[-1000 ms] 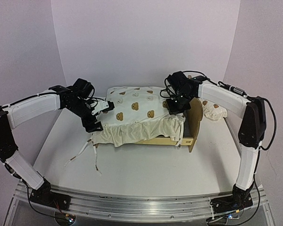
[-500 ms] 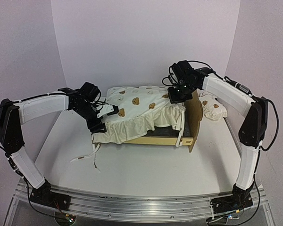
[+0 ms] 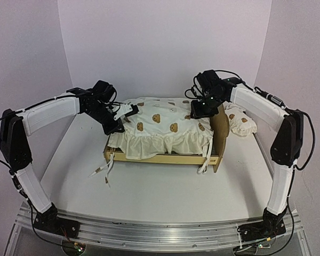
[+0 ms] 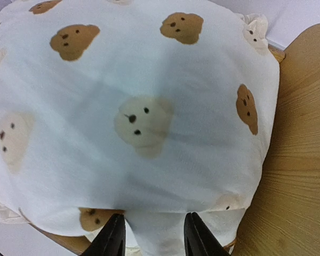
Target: Set up the pet bed
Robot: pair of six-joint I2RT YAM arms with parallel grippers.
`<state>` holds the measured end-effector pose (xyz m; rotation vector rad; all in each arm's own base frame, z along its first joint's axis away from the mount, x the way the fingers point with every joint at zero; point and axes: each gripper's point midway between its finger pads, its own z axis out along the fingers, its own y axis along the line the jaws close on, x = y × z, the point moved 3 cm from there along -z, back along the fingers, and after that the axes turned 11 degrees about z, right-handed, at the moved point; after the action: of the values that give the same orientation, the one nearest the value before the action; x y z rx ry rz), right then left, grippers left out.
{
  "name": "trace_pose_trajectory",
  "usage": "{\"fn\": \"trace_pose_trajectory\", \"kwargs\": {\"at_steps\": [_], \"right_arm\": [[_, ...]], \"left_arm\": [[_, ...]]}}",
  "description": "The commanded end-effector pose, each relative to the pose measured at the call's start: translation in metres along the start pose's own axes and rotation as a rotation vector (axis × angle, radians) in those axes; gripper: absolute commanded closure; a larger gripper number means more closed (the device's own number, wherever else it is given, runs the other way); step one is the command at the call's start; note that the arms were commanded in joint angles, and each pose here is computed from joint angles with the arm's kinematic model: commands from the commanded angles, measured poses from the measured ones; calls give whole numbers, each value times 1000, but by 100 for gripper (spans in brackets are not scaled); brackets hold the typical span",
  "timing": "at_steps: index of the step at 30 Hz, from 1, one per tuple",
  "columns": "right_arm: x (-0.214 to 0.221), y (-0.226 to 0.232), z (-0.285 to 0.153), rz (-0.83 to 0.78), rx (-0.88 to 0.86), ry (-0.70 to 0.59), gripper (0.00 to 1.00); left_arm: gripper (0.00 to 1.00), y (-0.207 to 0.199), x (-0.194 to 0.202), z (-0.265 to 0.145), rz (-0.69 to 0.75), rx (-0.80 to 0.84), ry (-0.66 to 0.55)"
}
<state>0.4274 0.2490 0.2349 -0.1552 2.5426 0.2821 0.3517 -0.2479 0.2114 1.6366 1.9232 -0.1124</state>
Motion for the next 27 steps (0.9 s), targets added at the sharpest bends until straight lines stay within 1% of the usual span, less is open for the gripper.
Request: {"fn": "trace_pose_trajectory", "kwargs": {"at_steps": [1,4,6,8,10,11,13,15,18,22,27], "right_arm": [[-17,26,-56,-64,-122,-107,55],[-15,46,-84,-130,-175,-151,53],[-4,67,-96,-178,-238,-150,53],[17,100,-103,-246,-357,-133,54],[45,139,-100,-300,-498,-106,54],[58,158,-94,-294,-569,-107,54],[83,192,-81,-256,-699,-106,55],[98,219,-65,-185,-790,-152,56],[100,250,-45,-47,-891,-206,56],[93,272,-15,43,-902,-216,56],[96,275,33,141,-827,-191,57]], "left_arm": [[100,13,-36,-15,-91,22,-115],[100,18,-40,-11,-113,20,-118],[100,20,-41,-9,-123,16,-117],[100,22,-43,-9,-131,11,-124],[100,24,-46,-10,-141,13,-137],[100,24,-48,-10,-148,16,-144],[100,25,-50,-9,-163,24,-152],[100,24,-51,-8,-172,32,-154],[100,24,-51,-7,-184,36,-153],[100,23,-53,-8,-193,46,-164],[100,23,-55,-8,-201,47,-173]]}}
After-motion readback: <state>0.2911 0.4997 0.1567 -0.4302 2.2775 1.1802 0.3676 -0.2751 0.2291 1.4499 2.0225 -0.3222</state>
